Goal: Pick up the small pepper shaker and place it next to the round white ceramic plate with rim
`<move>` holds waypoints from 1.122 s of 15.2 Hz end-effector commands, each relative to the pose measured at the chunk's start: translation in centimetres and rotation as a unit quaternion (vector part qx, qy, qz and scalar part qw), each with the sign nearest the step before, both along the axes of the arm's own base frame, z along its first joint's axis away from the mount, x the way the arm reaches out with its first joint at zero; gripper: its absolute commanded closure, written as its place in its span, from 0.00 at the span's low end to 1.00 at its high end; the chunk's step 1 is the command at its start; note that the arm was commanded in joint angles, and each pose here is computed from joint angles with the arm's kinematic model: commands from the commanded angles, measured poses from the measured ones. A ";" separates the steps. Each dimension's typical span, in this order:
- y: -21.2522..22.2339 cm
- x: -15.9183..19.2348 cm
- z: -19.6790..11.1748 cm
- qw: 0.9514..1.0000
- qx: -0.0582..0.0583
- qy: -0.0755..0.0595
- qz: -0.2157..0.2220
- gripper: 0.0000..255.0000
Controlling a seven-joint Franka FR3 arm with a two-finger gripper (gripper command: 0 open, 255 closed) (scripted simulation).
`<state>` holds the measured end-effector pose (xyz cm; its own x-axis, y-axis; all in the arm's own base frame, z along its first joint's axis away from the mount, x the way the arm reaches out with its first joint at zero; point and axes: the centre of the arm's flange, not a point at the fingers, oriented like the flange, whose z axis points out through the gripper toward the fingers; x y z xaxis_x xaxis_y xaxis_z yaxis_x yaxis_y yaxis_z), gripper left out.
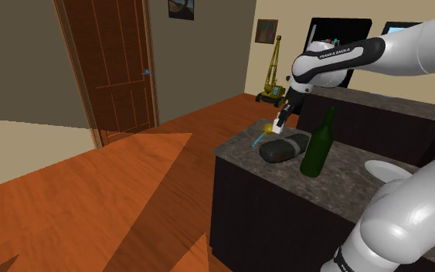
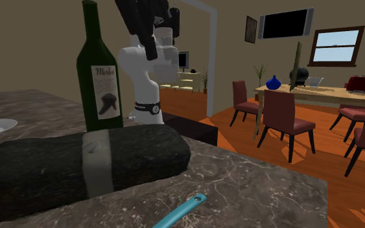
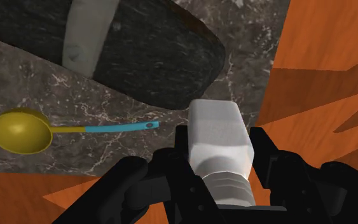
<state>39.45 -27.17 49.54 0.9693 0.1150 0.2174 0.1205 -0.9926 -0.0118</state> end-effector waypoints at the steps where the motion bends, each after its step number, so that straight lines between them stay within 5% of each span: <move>1: -0.7 -2.6 0.1 1.000 0.000 0.000 0.001 1.00; 17: -8.2 -22.3 0.2 1.000 0.000 0.000 0.001 1.00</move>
<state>18.30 -34.75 49.66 0.9693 0.1149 0.2176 0.1203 -0.9927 -0.0118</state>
